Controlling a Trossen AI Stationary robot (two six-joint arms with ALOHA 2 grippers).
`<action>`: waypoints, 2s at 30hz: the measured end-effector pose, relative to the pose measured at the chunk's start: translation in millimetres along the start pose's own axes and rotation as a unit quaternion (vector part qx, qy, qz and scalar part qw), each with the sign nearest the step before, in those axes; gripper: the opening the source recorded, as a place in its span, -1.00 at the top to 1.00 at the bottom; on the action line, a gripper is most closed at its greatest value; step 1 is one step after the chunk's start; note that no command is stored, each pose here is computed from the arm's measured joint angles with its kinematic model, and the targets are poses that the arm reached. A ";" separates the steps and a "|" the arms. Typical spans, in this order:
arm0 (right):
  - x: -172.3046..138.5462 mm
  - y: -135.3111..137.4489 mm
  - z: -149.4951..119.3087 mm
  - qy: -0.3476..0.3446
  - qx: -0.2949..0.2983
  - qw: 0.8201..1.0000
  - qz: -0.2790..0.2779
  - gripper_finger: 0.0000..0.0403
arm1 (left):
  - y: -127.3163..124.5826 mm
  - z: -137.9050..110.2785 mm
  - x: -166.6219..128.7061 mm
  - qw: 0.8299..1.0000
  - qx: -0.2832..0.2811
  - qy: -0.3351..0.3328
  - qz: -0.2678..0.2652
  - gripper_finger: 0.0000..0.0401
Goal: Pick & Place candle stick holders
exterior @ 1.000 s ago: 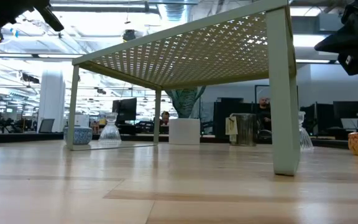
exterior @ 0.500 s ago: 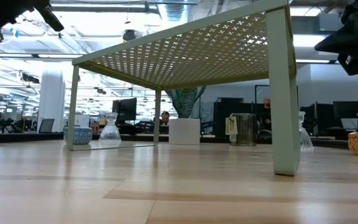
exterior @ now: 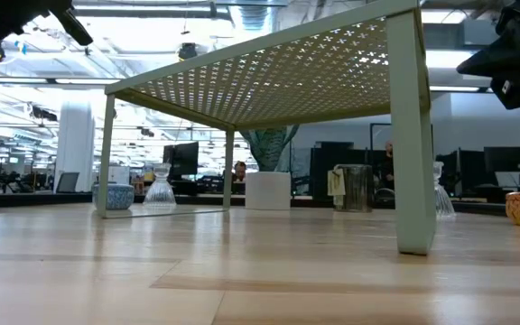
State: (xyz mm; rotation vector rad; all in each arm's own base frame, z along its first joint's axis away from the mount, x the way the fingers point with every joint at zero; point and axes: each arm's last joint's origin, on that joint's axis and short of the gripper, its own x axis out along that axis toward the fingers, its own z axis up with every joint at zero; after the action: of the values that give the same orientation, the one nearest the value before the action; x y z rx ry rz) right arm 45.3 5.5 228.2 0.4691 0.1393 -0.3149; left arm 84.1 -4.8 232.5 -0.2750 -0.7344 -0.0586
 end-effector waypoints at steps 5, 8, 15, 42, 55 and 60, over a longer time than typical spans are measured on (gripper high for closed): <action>0.0 0.0 0.0 0.000 0.000 1.000 0.000 1.00 | 0.0 0.1 0.1 1.000 0.000 0.000 0.000 0.96; 0.0 0.0 0.0 0.000 0.000 1.000 0.000 1.00 | -0.1 0.1 0.1 1.000 0.000 0.000 0.000 0.96; 0.0 0.0 0.1 0.000 0.000 1.000 0.000 1.00 | 0.0 0.1 0.1 1.000 0.000 0.000 0.000 0.96; 0.0 0.0 0.0 0.000 0.000 1.000 0.000 1.00 | 1.7 0.4 0.0 1.000 0.000 -0.006 0.029 0.96; 0.0 0.0 0.0 0.000 0.000 1.000 0.000 1.00 | 1.6 0.8 0.0 1.000 -0.003 -0.008 0.029 0.96; 0.0 0.0 0.0 0.000 0.000 1.000 0.000 1.00 | 1.6 0.8 0.0 1.000 -0.010 -0.008 0.029 0.96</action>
State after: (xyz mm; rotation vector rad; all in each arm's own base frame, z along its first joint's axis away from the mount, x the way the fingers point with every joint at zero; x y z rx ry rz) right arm 45.3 5.5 228.2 0.4689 0.1393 -0.3154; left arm 83.8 -3.0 232.7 -0.3151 -0.7422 -0.0086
